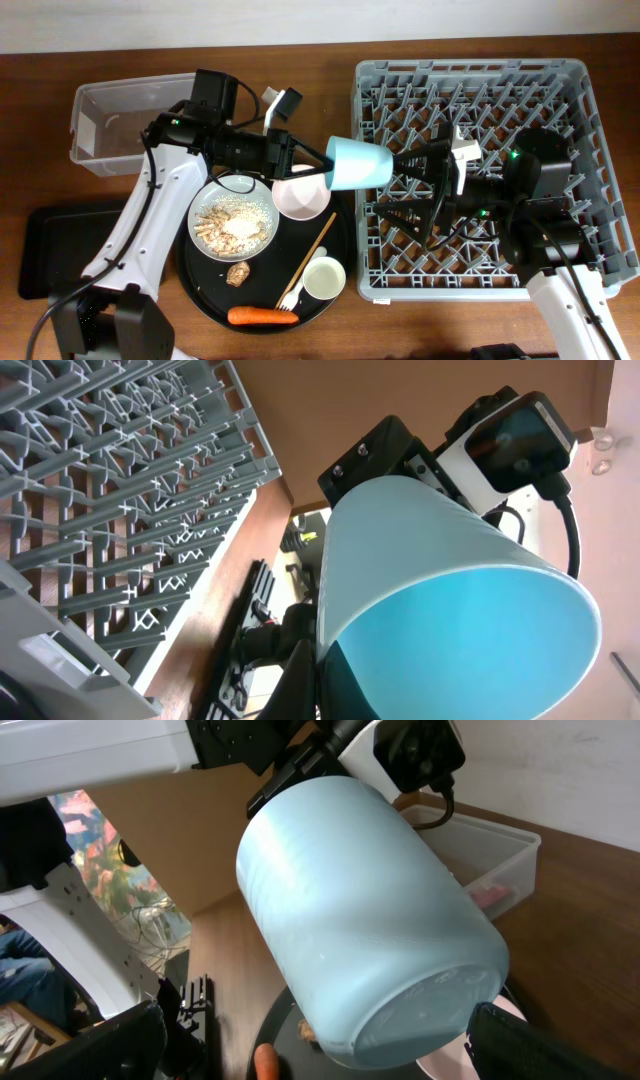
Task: Sort waste into correct bins and load items into the dishwasher rack
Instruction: 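Hand the cup from the left gripper to the right gripper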
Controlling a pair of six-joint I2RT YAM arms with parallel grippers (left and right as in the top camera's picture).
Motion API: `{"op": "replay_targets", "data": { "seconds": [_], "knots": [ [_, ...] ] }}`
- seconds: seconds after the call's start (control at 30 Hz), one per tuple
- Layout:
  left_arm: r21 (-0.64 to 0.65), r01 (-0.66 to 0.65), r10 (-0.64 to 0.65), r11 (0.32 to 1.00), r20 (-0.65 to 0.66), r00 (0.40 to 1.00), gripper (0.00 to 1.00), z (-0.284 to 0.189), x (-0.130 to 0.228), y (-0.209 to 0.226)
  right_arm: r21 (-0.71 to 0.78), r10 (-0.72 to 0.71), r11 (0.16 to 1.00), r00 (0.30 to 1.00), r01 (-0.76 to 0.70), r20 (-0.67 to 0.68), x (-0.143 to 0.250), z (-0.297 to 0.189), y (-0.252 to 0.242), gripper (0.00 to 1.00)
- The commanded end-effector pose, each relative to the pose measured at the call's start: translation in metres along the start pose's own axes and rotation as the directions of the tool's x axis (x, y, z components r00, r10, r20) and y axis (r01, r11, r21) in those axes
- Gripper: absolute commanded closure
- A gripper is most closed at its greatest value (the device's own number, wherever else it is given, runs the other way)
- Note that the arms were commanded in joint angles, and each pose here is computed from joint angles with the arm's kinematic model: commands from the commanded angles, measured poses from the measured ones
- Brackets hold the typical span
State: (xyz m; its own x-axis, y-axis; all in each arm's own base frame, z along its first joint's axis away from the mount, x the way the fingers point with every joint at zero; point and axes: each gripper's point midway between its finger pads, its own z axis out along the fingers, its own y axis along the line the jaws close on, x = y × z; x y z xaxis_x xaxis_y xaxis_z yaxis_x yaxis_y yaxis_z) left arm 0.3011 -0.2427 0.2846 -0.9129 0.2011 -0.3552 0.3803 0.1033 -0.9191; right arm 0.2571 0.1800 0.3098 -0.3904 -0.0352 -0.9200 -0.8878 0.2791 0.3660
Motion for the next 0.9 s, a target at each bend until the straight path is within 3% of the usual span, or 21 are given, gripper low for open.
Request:
{"op": "replay_targets", "data": {
  "seconds": [0.0, 0.17, 0.5, 0.73, 0.87],
  "knots": [
    [0.047, -0.035, 0.036, 0.998, -0.028, 0.999, 1.0, 0.01, 0.004, -0.017, -0.061, -0.019, 0.998, 1.0, 0.019, 0.002, -0.004, 0.002, 0.012, 0.01],
    [0.048, -0.017, 0.019, 0.999, -0.029, 0.999, 1.0, 0.01, 0.004, -0.017, -0.033, -0.023, 0.999, 1.0, 0.023, 0.002, -0.005, 0.003, 0.007, 0.01],
    [0.047, -0.018, 0.019, 0.999, -0.027, 0.999, 1.0, 0.009, 0.004, -0.017, 0.177, 0.054, 0.983, 0.998, -0.047, -0.032, 0.009, 0.0, -0.029, 0.02],
    [0.047, -0.017, 0.019, 0.999, -0.028, 0.999, 1.0, 0.009, 0.004, -0.017, 0.157, 0.011, 0.987, 1.0, -0.008, -0.015, 0.001, 0.001, -0.026, 0.01],
    [0.047, -0.018, 0.019, 0.999, -0.027, 0.999, 1.0, 0.009, 0.004, -0.017, -0.039, -0.115, 0.992, 0.993, 0.116, 0.037, -0.017, 0.002, 0.009, 0.01]
  ]
}}
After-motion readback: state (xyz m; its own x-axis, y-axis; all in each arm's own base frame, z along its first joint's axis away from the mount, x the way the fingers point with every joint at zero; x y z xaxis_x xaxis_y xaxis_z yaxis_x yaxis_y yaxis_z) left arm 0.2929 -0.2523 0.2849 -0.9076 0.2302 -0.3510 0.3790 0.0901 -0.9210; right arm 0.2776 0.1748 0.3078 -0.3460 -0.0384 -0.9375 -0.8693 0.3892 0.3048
